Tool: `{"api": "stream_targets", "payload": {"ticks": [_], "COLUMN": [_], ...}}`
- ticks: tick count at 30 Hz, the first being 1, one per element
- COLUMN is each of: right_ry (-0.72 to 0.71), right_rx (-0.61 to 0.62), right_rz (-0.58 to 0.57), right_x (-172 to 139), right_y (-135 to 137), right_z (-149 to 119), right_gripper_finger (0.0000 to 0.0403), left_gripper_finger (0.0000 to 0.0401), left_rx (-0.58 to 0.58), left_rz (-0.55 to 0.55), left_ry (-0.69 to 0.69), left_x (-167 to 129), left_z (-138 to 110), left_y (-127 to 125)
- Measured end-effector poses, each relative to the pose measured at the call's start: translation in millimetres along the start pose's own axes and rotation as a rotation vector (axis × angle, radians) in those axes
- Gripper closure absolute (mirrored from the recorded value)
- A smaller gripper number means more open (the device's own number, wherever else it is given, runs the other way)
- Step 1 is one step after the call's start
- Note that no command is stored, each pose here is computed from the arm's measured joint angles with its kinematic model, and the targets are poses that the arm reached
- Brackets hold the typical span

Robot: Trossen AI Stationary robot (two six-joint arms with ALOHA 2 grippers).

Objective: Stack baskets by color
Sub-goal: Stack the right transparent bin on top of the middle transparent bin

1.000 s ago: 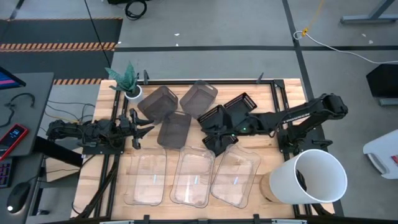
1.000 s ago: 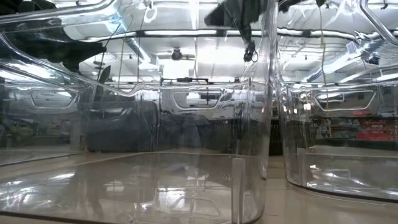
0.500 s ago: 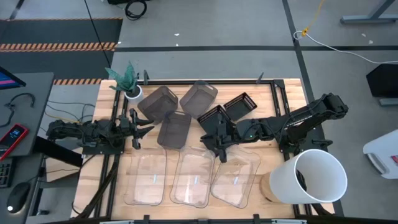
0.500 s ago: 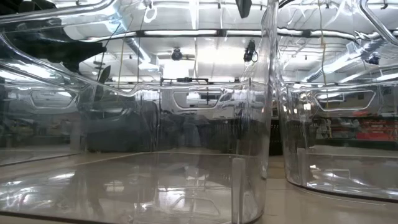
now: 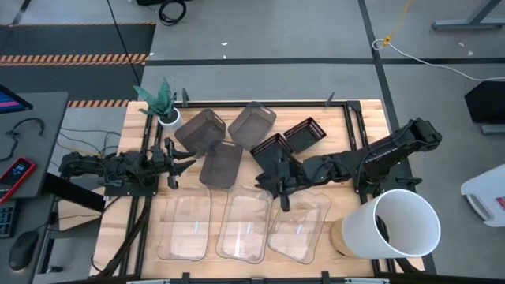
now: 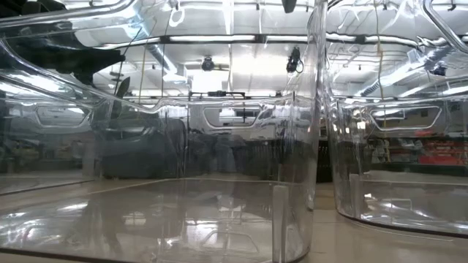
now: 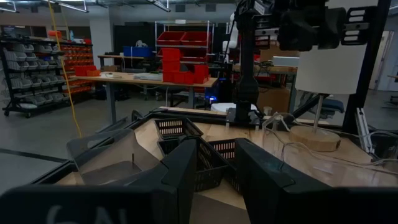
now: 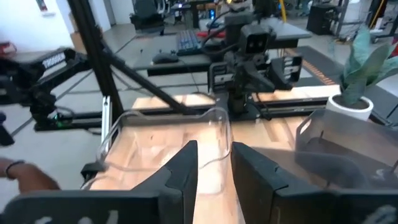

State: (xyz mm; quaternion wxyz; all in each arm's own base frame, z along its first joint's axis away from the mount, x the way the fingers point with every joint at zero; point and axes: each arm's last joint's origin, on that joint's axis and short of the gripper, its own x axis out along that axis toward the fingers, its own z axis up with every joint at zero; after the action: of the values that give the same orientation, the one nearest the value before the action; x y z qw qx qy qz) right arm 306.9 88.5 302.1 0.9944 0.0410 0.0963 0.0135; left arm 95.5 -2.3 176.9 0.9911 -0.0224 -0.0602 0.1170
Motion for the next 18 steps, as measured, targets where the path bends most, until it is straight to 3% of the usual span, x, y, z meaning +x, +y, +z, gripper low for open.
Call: {"api": "stream_targets", "payload": {"ticks": [8,14,18], "right_ry": [0.145,0.265,0.271], "right_rx": [0.024,0.051,0.074], "right_rz": [-0.004,-0.089,-0.123], "right_x": [-2.4,-4.8,-4.3], "right_y": [3.2,-2.4,-6.6], "right_z": [-14.9,-27.2,-27.9], "right_gripper_finger": [0.03,0.03,0.03], "left_gripper_finger": [0.0284,0.0284,0.0284], "left_rx": [0.0,0.0,0.0], "left_rz": [0.0,0.0,0.0], "left_ry": [0.0,0.0,0.0], "left_x": [0.0,0.0,0.0], "left_z": [0.0,-0.1,0.0], "left_y": [0.0,0.0,0.0]}}
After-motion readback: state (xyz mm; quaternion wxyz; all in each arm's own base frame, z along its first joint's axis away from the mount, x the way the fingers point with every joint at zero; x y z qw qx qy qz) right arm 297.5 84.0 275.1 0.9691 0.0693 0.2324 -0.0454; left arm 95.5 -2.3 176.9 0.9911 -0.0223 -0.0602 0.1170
